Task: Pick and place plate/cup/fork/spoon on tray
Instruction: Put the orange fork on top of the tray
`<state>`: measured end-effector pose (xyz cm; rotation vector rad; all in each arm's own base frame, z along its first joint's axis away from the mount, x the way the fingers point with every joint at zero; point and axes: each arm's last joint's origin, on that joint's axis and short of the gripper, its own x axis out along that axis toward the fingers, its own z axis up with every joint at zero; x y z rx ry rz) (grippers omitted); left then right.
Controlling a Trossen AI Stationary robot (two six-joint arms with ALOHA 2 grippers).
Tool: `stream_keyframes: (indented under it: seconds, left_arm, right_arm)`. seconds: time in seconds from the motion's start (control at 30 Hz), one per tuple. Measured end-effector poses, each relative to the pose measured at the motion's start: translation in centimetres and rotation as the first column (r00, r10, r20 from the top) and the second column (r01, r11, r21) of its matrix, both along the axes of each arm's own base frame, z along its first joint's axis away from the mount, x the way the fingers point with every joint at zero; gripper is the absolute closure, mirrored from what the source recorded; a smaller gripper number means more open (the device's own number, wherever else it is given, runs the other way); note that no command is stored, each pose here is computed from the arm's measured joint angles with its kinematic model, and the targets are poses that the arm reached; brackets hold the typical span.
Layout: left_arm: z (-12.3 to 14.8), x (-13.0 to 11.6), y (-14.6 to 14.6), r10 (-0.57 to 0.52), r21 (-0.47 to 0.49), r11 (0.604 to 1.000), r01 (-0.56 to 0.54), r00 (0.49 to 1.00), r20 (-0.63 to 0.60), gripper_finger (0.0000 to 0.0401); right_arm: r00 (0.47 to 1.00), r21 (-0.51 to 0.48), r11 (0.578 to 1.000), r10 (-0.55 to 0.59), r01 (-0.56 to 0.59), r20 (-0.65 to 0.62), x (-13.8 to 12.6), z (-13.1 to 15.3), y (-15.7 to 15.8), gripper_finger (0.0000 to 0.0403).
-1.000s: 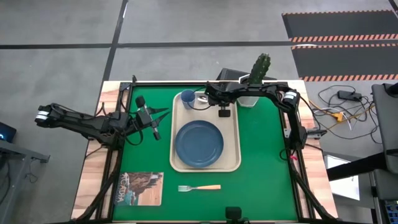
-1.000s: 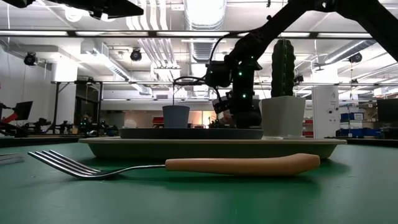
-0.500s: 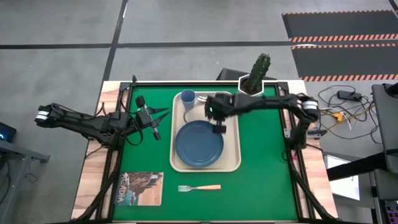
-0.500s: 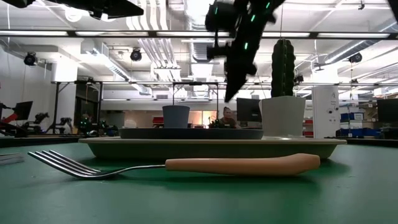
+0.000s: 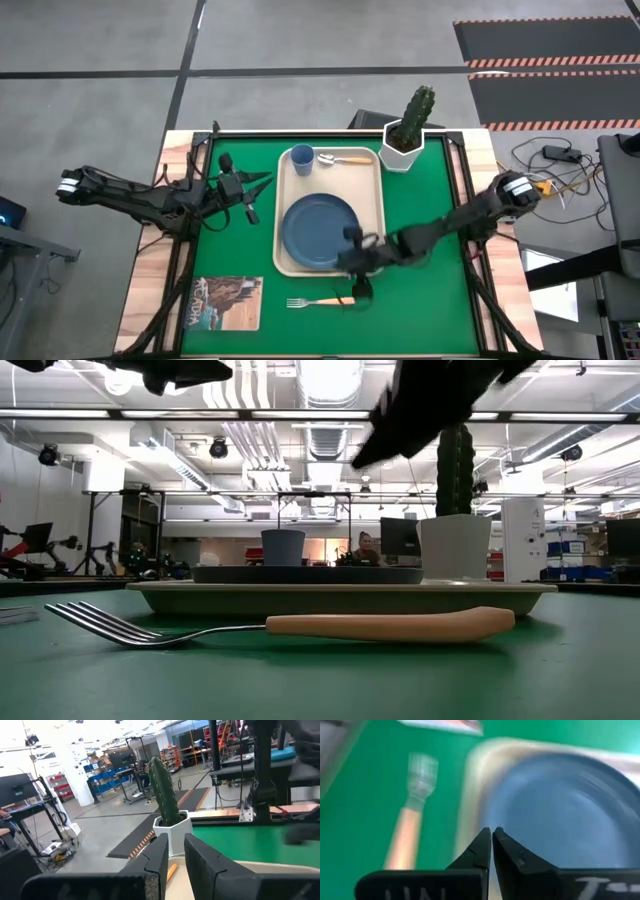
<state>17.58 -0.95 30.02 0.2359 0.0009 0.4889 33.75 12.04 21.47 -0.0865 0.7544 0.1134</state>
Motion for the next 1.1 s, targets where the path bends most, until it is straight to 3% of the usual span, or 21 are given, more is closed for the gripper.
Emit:
stream_keyframes:
  seconds: [0.07, 0.3, 0.63, 0.87, 1.1]
  left_arm:
    - [0.2, 0.0, 0.0, -0.002, -0.005, 1.000, 0.002, 1.000, 0.024, 0.0357]
    - [0.4, 0.0, 0.0, -0.008, -0.029, 1.000, 0.009, 0.998, 0.054, 0.0357]
    - [0.1, 0.1, 0.0, -0.009, -0.028, 1.000, 0.010, 0.999, 0.038, 0.0357]
    - [0.2, 0.2, -0.1, -0.008, -0.004, 1.000, 0.008, 0.999, 0.033, 0.0357]
    - [0.5, 0.1, 0.0, -0.005, 0.023, 1.000, 0.004, 0.999, 0.045, 0.0357]
  right_arm:
    - [0.999, 0.017, 0.999, 0.030, -0.031, 0.045, 0.0, -0.4, 2.1, 0.0394]
    - [0.999, 0.025, 0.999, 0.034, -0.034, 0.016, 1.7, 0.2, 6.9, 0.0394]
    - [0.997, 0.033, 0.999, 0.027, -0.025, -0.071, 4.5, -0.7, 11.1, 0.0394]
    - [0.985, 0.041, 0.998, -0.044, 0.052, -0.170, 5.1, -3.4, 11.6, 0.0394]
    - [0.974, 0.048, 0.993, -0.093, 0.105, -0.205, 5.2, -3.2, 10.6, 0.0374]
